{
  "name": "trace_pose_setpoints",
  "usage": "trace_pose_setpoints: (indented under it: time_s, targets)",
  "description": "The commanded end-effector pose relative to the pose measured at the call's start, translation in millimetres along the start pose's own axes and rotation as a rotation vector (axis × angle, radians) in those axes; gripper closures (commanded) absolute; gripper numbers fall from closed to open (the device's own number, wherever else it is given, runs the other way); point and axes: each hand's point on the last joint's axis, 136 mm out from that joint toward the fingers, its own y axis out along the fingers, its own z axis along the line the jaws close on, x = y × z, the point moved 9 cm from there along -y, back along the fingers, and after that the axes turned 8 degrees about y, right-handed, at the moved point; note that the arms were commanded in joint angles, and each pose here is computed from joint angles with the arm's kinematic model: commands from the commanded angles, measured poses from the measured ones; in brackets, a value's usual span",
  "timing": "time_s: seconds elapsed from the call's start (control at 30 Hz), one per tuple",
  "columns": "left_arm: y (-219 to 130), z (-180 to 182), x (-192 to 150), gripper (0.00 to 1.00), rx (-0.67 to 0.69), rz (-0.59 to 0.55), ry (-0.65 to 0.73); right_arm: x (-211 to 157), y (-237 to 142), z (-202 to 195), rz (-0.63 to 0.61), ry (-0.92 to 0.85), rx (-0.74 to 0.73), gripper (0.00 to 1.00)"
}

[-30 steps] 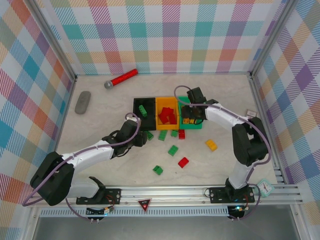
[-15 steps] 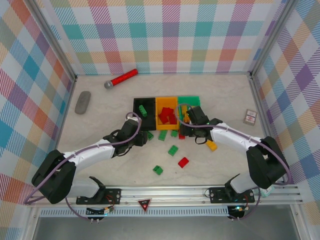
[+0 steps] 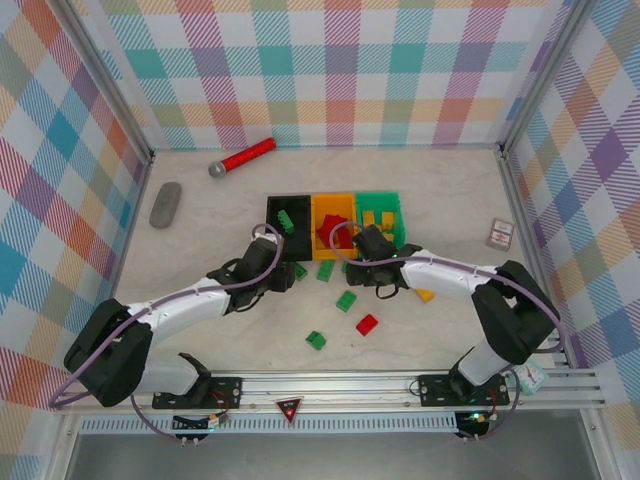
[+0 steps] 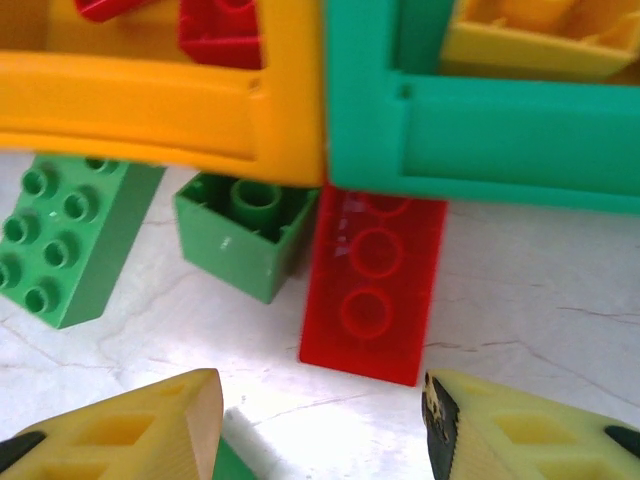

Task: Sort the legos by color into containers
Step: Pick up the lego from the bottom-center of the table.

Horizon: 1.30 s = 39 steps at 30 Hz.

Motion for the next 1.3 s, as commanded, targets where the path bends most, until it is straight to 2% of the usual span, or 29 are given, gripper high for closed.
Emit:
trace_pose_setpoints:
  time_s: [0.0,0.37,0.57,0.87,0.97,1.27]
  targets:
    - [2.2,1.1,7.2,0.44,0.013,0.011,-0.023,0.3,-1.1,16.6,-0.008,-0.007,0.015,0.44]
    - [2.1,1.1,6.7,0.44,0.011,0.012,-0.027,-45.2,4.0,24.7,0.079,-0.071,-0.092,0.42]
    - [-2.0,4.2,7.4,0.44,0.039,-0.004,-0.029,-52.6,9.3,30.9,0.115,-0.134,-0.081,0.34]
    - [-3.2,11.6,6.9,0.44,0.122,-0.003,-0.037,-59.3,22.1,40.2,0.183,-0.168,-0.081,0.34]
    - [-4.5,12.2,7.0,0.44,0.125,-0.01,-0.044,-62.2,20.8,39.8,0.185,-0.166,-0.085,0.38]
    - [-6.8,17.8,5.5,0.44,0.149,-0.015,-0.078,-62.9,9.8,39.0,0.148,-0.145,-0.083,0.63]
